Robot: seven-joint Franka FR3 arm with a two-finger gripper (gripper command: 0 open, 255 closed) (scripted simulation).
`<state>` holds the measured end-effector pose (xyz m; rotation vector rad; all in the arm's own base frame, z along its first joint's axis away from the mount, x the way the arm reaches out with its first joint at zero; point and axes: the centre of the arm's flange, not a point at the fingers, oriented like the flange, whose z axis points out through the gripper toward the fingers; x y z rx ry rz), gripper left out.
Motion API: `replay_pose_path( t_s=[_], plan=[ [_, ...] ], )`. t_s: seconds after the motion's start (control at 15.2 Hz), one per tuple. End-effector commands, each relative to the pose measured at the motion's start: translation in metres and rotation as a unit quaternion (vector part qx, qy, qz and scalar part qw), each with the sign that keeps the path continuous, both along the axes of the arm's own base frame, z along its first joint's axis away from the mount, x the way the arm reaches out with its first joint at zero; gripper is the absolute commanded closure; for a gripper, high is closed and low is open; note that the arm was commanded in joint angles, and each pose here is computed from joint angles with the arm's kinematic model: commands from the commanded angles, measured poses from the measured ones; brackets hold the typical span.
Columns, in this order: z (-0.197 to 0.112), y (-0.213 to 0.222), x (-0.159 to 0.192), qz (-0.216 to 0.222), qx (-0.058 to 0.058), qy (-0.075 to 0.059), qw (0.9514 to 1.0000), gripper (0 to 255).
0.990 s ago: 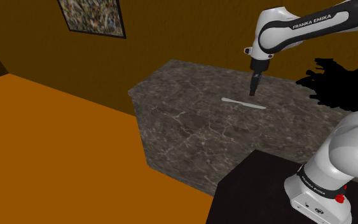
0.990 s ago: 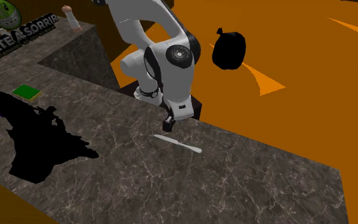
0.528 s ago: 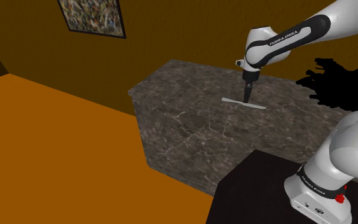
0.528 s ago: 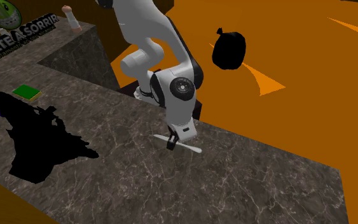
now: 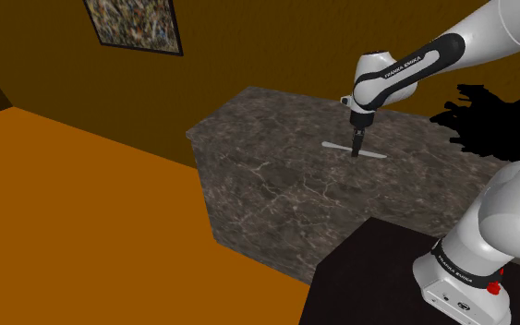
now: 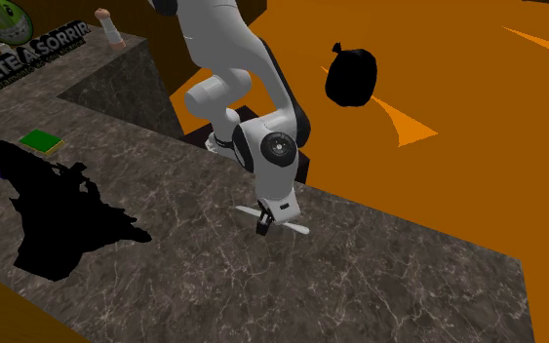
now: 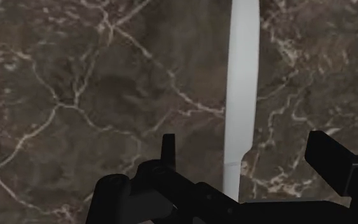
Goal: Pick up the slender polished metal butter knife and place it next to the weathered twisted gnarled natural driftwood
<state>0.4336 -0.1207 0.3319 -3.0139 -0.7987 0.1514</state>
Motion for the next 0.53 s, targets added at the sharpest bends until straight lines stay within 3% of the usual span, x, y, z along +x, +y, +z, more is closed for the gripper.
replay_pose_path(
  t_s=[0.0,0.33,0.4,0.46],
  plan=[
    [-0.0012,0.0000,0.0002,0.000,0.000,0.000,1.0000,0],
    [-0.0012,0.0000,0.0001,0.000,0.000,0.000,1.0000,0],
    [-0.0012,0.0000,0.0001,0.000,0.000,0.000,1.0000,255],
    [-0.0012,0.0000,0.0001,0.000,0.000,0.000,1.0000,255]
  ],
)
